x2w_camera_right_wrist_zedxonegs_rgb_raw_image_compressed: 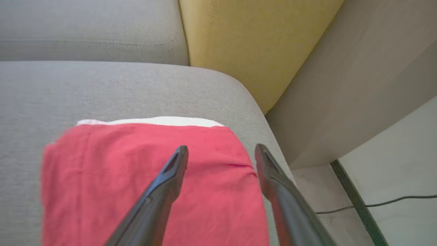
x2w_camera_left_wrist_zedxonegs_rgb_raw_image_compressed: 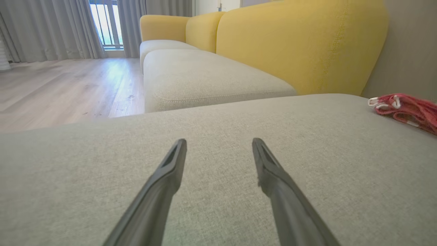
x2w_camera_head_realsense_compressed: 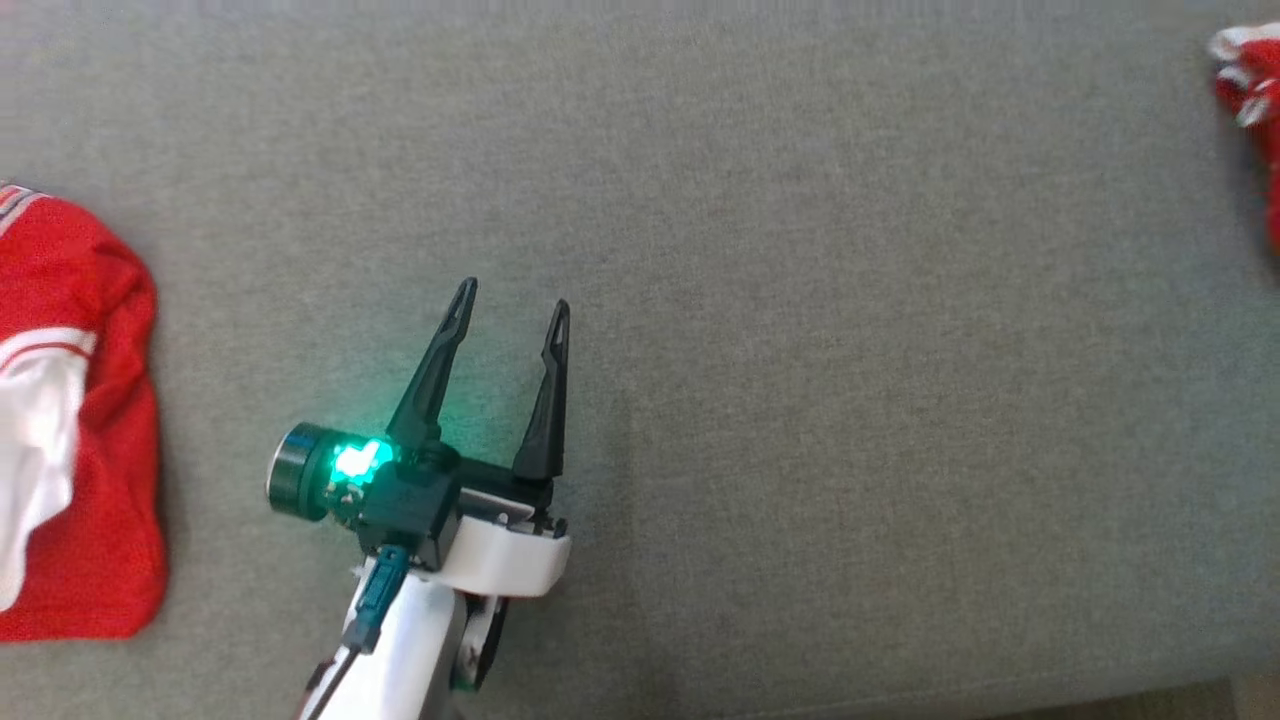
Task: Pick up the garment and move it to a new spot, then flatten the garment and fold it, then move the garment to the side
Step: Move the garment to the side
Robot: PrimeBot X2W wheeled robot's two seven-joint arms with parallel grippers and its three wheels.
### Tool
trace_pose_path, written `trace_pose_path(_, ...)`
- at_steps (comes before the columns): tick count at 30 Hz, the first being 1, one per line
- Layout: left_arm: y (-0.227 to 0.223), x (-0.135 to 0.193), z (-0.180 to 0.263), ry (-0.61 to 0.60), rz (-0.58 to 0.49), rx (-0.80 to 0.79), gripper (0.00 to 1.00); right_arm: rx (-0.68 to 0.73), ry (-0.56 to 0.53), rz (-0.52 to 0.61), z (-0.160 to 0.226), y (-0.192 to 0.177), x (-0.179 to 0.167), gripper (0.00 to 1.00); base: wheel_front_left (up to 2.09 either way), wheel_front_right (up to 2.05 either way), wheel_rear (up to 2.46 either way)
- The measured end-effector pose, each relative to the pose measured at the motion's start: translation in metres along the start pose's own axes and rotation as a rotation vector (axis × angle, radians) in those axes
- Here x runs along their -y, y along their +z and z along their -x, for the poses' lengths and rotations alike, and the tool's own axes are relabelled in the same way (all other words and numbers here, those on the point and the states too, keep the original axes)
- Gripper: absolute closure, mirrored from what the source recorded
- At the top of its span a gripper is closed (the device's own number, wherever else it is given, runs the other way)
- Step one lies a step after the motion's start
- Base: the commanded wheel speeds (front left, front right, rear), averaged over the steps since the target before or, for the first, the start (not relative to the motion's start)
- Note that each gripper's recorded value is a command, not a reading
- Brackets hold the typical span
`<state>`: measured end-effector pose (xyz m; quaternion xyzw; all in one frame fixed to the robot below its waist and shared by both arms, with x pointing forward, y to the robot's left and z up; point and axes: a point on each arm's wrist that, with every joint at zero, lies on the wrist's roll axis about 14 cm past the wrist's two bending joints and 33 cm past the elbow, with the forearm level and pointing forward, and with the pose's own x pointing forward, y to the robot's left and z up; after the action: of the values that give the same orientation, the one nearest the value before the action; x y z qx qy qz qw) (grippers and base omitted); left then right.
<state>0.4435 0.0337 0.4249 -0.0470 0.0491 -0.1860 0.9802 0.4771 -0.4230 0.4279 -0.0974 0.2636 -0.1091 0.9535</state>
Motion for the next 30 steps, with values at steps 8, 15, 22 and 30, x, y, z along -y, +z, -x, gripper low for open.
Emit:
trace_pose_path(8,0.030,-0.003,0.034,0.064,0.001,0.049,0.00,0.132,0.179,-0.058,0.031,0.021,-0.076,0.00,0.00,0.00,0.00)
trace_pose_path(15,0.050,-0.006,0.076,0.137,0.000,0.091,0.00,0.255,0.357,-0.136,0.085,0.014,-0.156,0.00,0.00,0.00,0.00)
trace_pose_path(22,0.060,-0.024,0.119,0.245,-0.012,0.126,0.00,0.368,0.471,-0.218,0.139,0.009,-0.216,0.00,0.00,0.00,0.00)
trace_pose_path(30,0.065,-0.028,0.155,0.304,-0.018,0.162,0.00,0.555,0.487,-0.299,0.204,0.029,-0.221,0.00,0.00,0.00,0.00)
